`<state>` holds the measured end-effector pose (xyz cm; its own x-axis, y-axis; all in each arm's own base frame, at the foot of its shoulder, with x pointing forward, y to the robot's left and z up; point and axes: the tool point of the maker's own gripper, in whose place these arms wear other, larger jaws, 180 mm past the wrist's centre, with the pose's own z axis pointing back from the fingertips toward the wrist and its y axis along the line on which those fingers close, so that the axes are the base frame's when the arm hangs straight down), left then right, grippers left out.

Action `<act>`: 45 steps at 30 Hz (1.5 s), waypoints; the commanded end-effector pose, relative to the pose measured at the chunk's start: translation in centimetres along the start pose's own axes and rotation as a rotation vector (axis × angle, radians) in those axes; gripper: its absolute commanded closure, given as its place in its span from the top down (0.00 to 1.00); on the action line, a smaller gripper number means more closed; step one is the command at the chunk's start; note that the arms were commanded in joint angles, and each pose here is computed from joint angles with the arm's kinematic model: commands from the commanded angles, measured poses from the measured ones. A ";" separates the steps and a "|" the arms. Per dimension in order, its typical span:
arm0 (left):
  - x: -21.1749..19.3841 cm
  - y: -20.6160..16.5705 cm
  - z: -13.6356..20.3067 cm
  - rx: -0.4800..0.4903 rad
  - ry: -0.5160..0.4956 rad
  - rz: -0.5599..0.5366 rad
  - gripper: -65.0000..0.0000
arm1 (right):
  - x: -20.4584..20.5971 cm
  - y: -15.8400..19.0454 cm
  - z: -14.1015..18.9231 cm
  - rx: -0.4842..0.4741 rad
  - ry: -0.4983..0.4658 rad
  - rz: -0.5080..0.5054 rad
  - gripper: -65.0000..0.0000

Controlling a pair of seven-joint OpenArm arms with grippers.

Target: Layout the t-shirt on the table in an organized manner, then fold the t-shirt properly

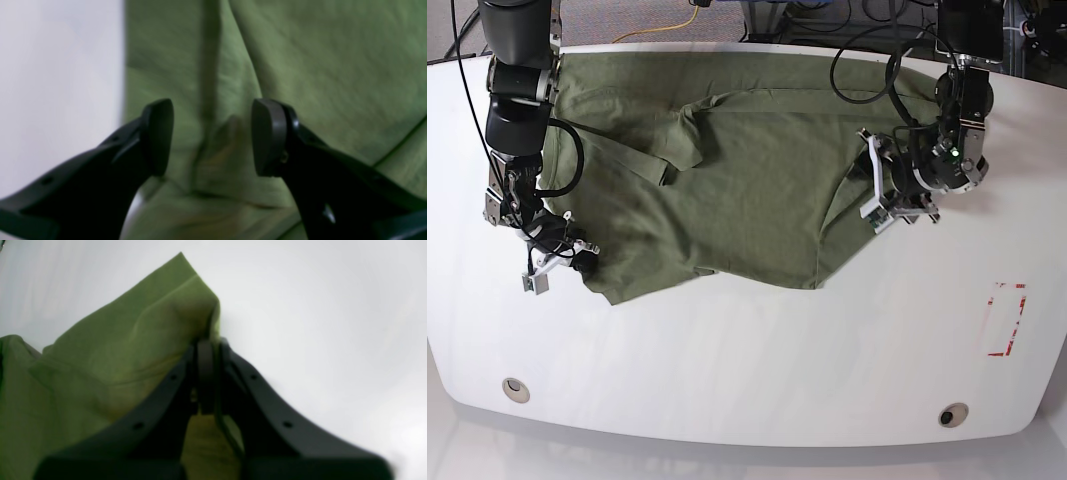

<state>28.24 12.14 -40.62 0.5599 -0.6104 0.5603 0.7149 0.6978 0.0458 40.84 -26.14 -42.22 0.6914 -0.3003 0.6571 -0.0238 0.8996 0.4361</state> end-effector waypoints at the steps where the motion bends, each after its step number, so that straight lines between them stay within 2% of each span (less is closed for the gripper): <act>1: 0.6 0.5 0.2 0.005 -0.023 0.000 0.51 | 2.2 0.0 0.4 0.002 -0.041 0.020 0.01; 45: -0.2 -0.2 0.0 -0.012 -0.008 0.008 0.51 | 2.2 0.0 0.4 0.003 -0.042 0.019 0.01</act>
<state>27.14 12.16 -41.71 0.5845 -0.6028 0.5432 0.7127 0.7013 0.0114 40.85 -26.13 -42.22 0.6915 -0.3006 0.6569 -0.0235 0.8995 0.4363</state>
